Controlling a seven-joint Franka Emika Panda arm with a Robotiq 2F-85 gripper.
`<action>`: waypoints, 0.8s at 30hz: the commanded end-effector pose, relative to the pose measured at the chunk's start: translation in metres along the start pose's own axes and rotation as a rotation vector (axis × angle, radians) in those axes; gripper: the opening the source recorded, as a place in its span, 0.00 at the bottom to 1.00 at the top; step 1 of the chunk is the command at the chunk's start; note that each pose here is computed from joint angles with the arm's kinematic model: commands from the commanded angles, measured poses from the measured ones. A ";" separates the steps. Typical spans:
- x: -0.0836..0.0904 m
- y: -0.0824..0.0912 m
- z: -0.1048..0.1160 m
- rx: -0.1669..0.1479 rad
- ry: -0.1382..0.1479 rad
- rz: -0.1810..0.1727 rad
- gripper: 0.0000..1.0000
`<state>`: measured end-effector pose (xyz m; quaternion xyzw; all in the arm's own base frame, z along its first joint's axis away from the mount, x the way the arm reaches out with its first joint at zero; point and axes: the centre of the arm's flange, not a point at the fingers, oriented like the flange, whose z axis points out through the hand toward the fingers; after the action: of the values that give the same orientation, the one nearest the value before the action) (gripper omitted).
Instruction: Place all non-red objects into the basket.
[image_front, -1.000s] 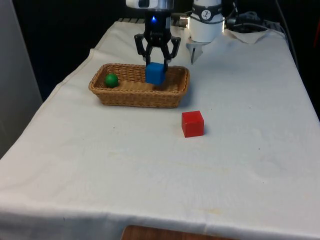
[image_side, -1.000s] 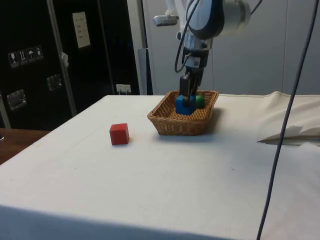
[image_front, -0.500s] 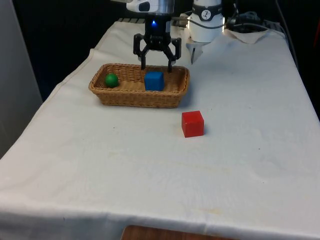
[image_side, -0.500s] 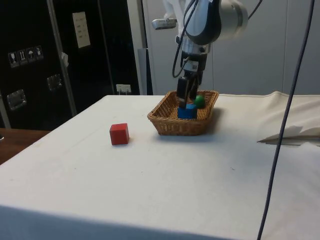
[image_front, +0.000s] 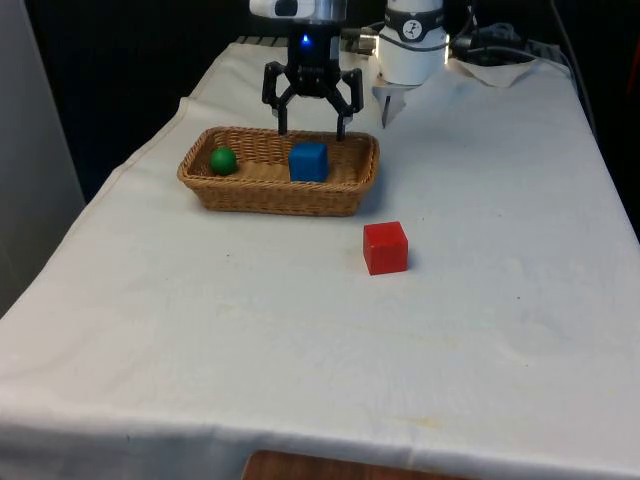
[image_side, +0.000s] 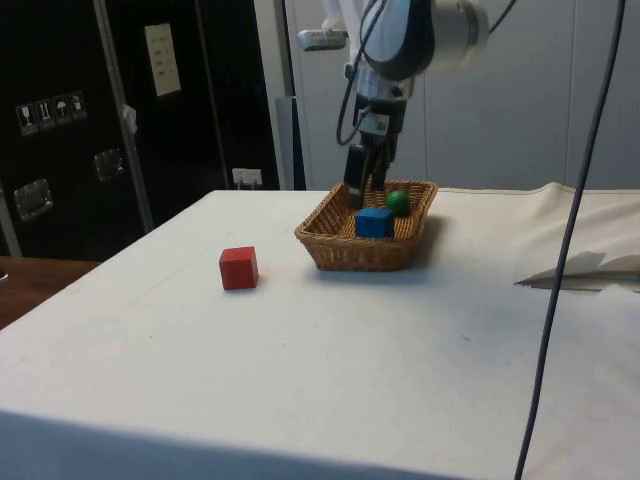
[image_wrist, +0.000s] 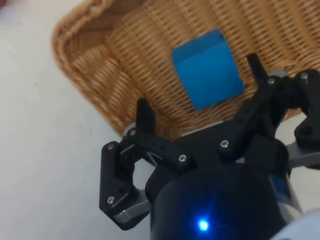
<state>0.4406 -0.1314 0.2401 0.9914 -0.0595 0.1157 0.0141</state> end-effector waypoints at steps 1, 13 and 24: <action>0.004 -0.001 -0.007 0.019 -0.005 -0.009 1.00; 0.021 -0.003 -0.026 0.063 -0.011 -0.088 1.00; 0.023 -0.004 -0.031 0.074 -0.007 -0.168 1.00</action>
<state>0.4564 -0.1306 0.2733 0.9933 0.0211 0.1127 -0.0103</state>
